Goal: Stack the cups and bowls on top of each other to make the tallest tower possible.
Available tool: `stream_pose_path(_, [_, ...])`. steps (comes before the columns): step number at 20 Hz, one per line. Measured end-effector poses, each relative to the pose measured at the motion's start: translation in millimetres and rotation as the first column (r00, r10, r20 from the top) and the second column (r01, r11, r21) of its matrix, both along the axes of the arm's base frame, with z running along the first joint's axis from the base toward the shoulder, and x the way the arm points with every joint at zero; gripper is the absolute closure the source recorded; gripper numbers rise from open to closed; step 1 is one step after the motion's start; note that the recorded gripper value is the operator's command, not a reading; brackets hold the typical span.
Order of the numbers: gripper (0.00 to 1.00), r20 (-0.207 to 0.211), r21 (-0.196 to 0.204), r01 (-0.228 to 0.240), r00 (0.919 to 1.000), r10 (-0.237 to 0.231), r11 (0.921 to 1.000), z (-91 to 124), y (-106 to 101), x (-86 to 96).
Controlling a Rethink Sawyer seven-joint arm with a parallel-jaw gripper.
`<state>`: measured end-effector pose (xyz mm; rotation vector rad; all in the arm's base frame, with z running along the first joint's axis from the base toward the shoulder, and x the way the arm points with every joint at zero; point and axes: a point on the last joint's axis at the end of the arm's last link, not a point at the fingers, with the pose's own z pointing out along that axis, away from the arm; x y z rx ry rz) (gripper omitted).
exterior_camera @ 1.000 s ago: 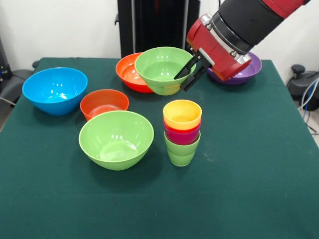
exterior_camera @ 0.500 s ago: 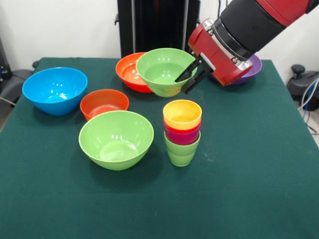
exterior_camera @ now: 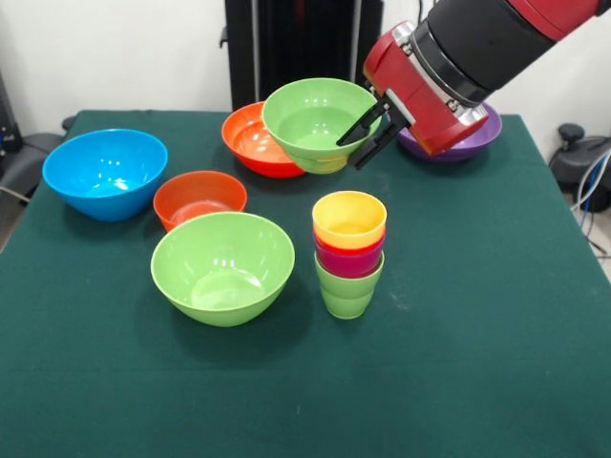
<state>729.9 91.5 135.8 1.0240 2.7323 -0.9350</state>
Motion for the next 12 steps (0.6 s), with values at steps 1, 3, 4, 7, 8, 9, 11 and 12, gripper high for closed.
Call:
stream_pose_path(1, [1.00,0.001,-0.001,0.002,1.0000,-0.002,1.0000,2.0,-0.2,2.8])
stream_pose_path(3, [1.00,0.003,-0.001,0.003,1.0000,-0.003,1.0000,3.6,-0.6,5.6])
stream_pose_path(4, [1.00,0.004,-0.001,0.003,1.0000,-0.003,1.0000,4.1,-0.8,6.5])
stream_pose_path(7, [1.00,0.014,-0.001,0.000,0.9999,0.000,1.0000,6.0,-1.3,11.4])
stream_pose_path(8, [1.00,0.020,-0.001,-0.003,0.9998,0.003,1.0000,7.1,-1.6,14.6])
stream_pose_path(9, [1.00,0.022,-0.001,-0.004,0.9998,0.004,1.0000,7.5,-1.7,15.8])
stream_pose_path(11, [1.00,0.026,-0.001,-0.005,0.9997,0.005,1.0000,8.0,-2.0,18.0])
stream_pose_path(12, [1.00,0.029,-0.001,-0.007,0.9995,0.007,1.0000,8.4,-2.3,19.9])
